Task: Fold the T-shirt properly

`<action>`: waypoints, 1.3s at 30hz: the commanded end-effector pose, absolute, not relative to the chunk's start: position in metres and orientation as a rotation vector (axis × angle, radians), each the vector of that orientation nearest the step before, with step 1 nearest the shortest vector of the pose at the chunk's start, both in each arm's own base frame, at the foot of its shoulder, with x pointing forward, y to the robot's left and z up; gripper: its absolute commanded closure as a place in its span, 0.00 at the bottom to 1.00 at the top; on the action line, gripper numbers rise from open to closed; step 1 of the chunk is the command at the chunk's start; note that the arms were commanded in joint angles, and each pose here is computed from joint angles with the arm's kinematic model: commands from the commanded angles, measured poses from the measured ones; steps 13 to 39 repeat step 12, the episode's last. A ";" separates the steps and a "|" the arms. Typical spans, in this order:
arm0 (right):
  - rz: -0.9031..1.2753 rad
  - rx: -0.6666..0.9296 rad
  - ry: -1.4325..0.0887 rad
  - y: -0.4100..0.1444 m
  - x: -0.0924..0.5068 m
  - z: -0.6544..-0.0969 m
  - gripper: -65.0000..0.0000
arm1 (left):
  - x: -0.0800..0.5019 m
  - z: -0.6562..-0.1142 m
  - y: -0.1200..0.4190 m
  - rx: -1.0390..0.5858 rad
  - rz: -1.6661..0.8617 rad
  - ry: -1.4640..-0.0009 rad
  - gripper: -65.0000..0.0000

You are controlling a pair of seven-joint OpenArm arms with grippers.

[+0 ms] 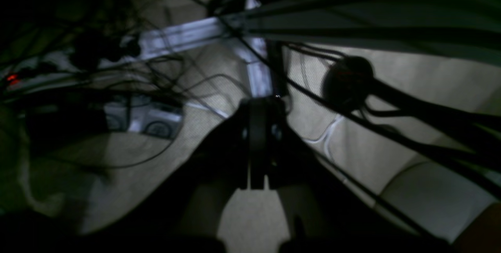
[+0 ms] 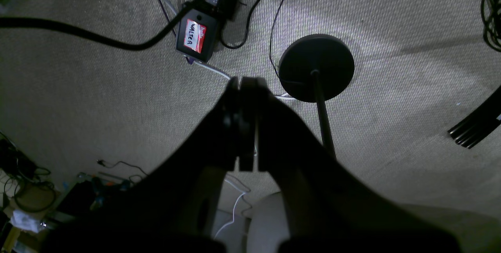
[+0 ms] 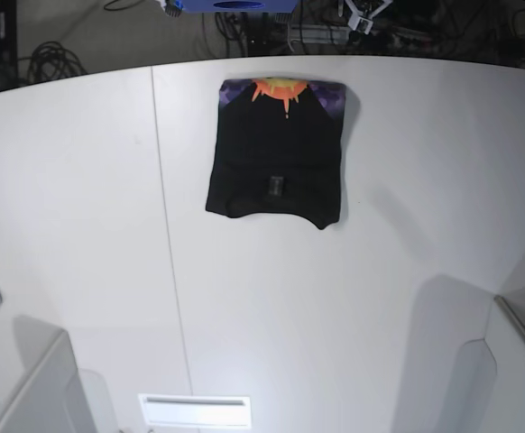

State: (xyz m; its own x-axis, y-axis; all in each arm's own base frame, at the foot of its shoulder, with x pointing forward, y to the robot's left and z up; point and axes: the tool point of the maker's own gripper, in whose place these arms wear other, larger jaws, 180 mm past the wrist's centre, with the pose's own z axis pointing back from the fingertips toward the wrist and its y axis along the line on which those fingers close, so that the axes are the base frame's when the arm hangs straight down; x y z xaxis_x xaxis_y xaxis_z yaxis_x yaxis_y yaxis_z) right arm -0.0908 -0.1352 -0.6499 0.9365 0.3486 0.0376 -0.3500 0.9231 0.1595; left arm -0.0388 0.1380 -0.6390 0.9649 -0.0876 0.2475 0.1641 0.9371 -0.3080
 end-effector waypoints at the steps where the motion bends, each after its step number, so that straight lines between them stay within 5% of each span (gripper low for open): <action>1: 0.360 0.171 -0.009 -0.135 -0.090 -0.650 1.00 | -0.047 -0.638 0.144 -0.326 -0.131 -0.220 1.00; 39: 0.356 0.186 -0.025 -0.123 -0.082 -0.651 1.00 | -0.050 -0.638 0.145 -0.326 -0.132 -0.213 1.00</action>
